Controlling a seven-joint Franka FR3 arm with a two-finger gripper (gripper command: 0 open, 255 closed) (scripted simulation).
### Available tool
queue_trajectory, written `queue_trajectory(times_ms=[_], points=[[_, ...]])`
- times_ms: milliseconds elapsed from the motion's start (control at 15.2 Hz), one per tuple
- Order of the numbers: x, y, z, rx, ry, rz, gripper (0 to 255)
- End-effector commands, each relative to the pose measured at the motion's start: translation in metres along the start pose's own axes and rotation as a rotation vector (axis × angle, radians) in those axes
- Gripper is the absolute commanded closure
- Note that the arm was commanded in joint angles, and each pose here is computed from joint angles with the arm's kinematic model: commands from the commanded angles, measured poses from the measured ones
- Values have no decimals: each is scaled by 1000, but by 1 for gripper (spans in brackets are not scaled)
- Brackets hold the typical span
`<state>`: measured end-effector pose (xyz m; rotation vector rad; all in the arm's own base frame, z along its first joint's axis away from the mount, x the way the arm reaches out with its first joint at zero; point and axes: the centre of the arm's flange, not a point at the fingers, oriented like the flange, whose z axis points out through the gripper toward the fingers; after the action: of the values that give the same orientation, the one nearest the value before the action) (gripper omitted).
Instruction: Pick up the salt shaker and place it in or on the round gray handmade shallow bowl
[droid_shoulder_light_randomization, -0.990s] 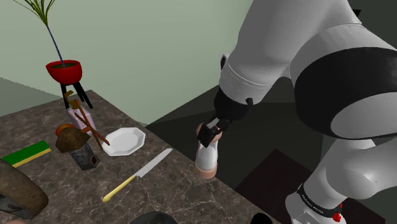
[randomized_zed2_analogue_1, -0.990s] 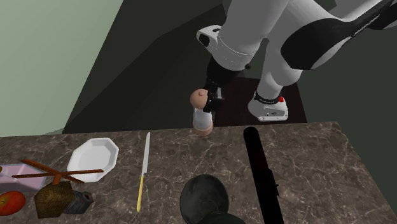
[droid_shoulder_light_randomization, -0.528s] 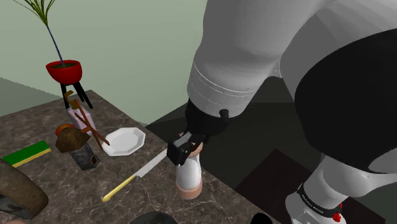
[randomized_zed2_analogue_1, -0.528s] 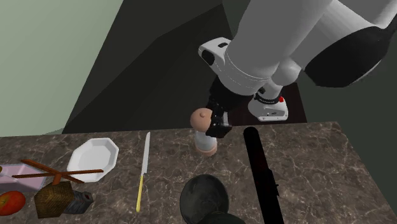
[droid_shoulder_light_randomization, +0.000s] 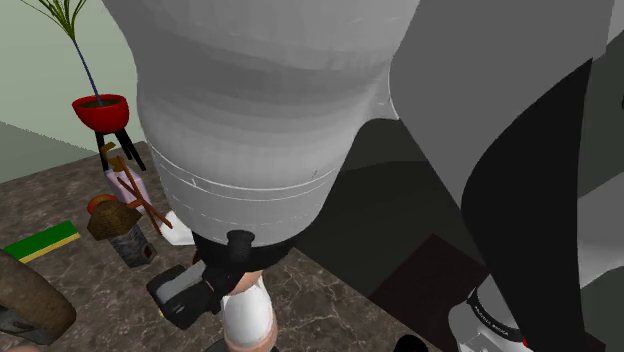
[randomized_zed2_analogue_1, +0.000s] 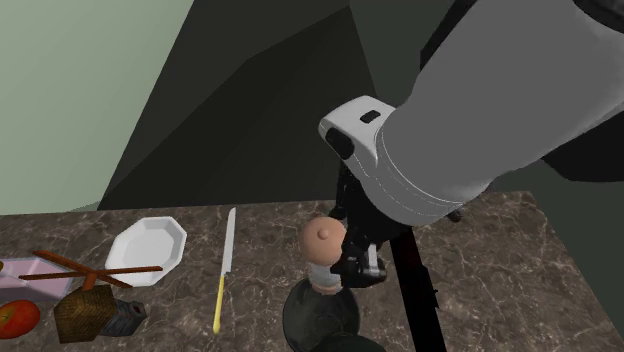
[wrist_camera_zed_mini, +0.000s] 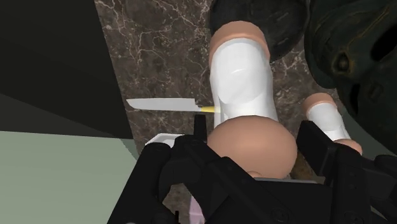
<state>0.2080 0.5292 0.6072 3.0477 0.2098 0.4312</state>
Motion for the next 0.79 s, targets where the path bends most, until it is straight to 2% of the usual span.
queue_trajectory(times_ms=[0, 66, 726], points=[[3, -24, -12, 7, -1, 4, 255], [4, -35, -16, 7, -1, 4, 255], [-11, -39, 34, 7, -1, 4, 255]])
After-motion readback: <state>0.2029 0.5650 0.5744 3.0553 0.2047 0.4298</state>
